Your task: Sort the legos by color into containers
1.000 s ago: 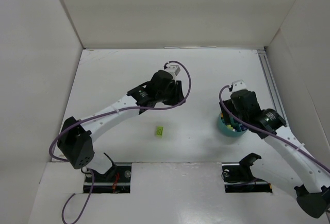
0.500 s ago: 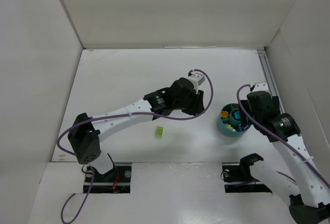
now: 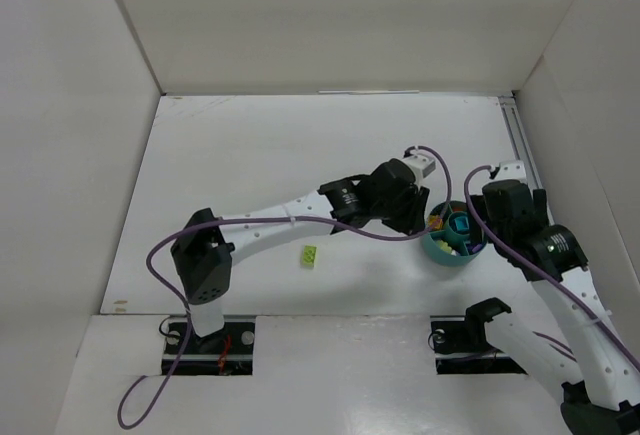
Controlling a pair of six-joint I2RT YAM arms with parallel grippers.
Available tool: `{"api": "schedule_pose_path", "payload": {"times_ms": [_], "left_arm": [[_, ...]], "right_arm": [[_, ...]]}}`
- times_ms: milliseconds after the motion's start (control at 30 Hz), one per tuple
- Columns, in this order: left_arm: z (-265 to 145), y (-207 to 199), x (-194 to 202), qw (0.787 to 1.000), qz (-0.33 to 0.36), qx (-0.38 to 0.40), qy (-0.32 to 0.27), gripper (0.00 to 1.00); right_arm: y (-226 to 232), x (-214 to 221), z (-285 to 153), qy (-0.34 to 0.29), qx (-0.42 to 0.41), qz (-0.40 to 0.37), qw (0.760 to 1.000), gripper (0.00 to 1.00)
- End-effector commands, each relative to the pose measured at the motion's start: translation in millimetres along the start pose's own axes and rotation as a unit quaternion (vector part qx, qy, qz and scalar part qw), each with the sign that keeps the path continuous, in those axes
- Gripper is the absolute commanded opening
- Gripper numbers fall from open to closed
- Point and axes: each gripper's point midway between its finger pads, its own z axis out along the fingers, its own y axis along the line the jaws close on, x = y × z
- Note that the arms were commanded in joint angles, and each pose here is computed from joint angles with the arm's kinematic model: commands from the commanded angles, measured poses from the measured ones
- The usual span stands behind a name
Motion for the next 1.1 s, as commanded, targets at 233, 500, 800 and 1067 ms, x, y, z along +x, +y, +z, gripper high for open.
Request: {"api": "schedule_pose_path", "payload": {"times_ms": [233, 500, 800, 1067], "left_arm": [[20.0, -52.4, -27.8, 0.998, 0.041, 0.053, -0.021, 0.0], [49.8, -76.3, -29.6, 0.996, 0.045, 0.069, -0.015, 0.0], [72.9, -75.0, -20.7, 0.998, 0.049, 0.043, 0.002, 0.05], [80.8, -71.1, -17.9, 0.998, 0.054, 0.033, 0.009, 0.36]], "right_arm": [[-41.9, -22.1, -29.3, -0.076, 0.065, 0.085, 0.991, 1.0], [-66.0, -25.9, -48.1, -0.115, 0.095, 0.12, 0.982, 1.0], [-64.1, -29.1, -43.9, -0.108, 0.101, 0.113, 0.982, 1.0], [-63.5, -28.8, -42.1, -0.107, 0.102, 0.104, 0.983, 1.0]]}}
